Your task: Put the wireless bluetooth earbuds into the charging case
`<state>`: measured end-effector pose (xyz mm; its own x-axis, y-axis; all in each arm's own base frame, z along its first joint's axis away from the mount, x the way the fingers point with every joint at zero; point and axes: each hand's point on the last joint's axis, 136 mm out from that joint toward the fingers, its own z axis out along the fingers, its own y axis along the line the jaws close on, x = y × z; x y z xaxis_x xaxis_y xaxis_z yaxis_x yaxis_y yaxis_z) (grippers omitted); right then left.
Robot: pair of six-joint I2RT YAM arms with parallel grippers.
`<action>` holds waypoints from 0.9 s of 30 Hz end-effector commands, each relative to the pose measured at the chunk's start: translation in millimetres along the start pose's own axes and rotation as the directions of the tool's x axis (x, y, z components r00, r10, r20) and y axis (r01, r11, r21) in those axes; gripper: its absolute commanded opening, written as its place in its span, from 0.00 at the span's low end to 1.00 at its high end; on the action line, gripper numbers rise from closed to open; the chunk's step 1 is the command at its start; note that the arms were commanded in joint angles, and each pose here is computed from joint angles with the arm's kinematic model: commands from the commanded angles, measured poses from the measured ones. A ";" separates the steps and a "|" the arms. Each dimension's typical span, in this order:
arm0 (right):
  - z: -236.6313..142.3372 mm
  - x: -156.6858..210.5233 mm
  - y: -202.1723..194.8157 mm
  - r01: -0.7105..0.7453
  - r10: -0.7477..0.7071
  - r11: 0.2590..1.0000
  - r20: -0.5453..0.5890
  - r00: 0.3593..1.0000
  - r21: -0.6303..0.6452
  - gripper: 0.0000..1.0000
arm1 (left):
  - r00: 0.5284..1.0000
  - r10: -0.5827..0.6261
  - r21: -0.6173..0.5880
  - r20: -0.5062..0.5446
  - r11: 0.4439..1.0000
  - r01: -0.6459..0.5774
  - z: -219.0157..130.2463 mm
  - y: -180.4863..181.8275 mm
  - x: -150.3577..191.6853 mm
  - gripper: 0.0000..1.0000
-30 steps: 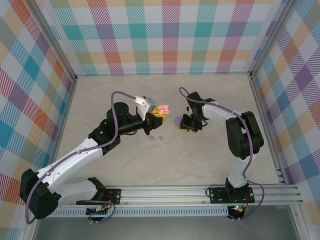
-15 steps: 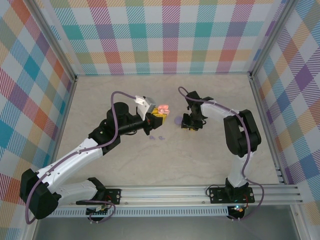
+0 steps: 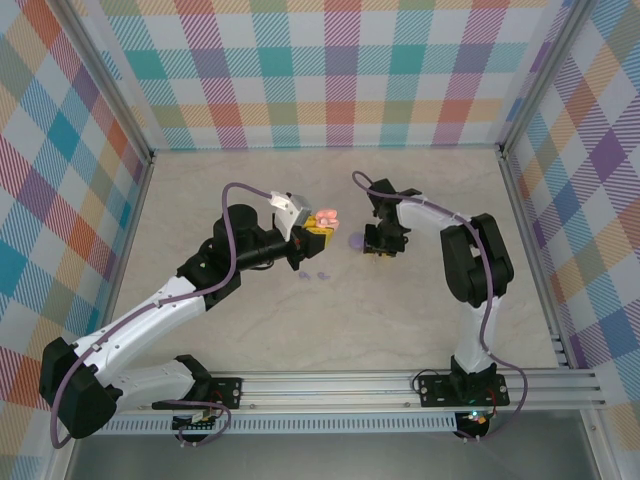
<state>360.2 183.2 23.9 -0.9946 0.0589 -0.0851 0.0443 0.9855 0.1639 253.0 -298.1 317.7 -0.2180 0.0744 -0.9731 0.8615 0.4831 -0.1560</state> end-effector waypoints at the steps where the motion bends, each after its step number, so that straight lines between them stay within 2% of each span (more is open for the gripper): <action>1: 3.6 1.7 -6.2 0.029 -0.027 0.999 -0.032 0.999 0.043 0.31 | 0.999 0.030 0.004 0.028 1.000 -0.030 -3.1 -5.7 -10.9 0.01; 15: 2.2 10.3 -7.7 0.130 -0.118 0.981 -0.089 0.989 0.147 0.25 | 0.999 0.031 0.001 0.037 1.000 -0.031 -8.9 -7.6 -12.4 0.01; 27: 2.5 10.2 -3.8 0.214 -0.190 0.965 -0.160 0.969 0.149 0.28 | 0.999 0.032 -0.001 0.042 0.999 -0.032 -12.0 -8.5 -13.7 0.01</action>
<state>355.9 181.8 22.7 -0.9943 -0.1067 -0.0085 -0.1068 0.9941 0.0169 249.2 -293.8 327.3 -0.1962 0.0590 -0.9788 0.8628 0.4847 -0.1438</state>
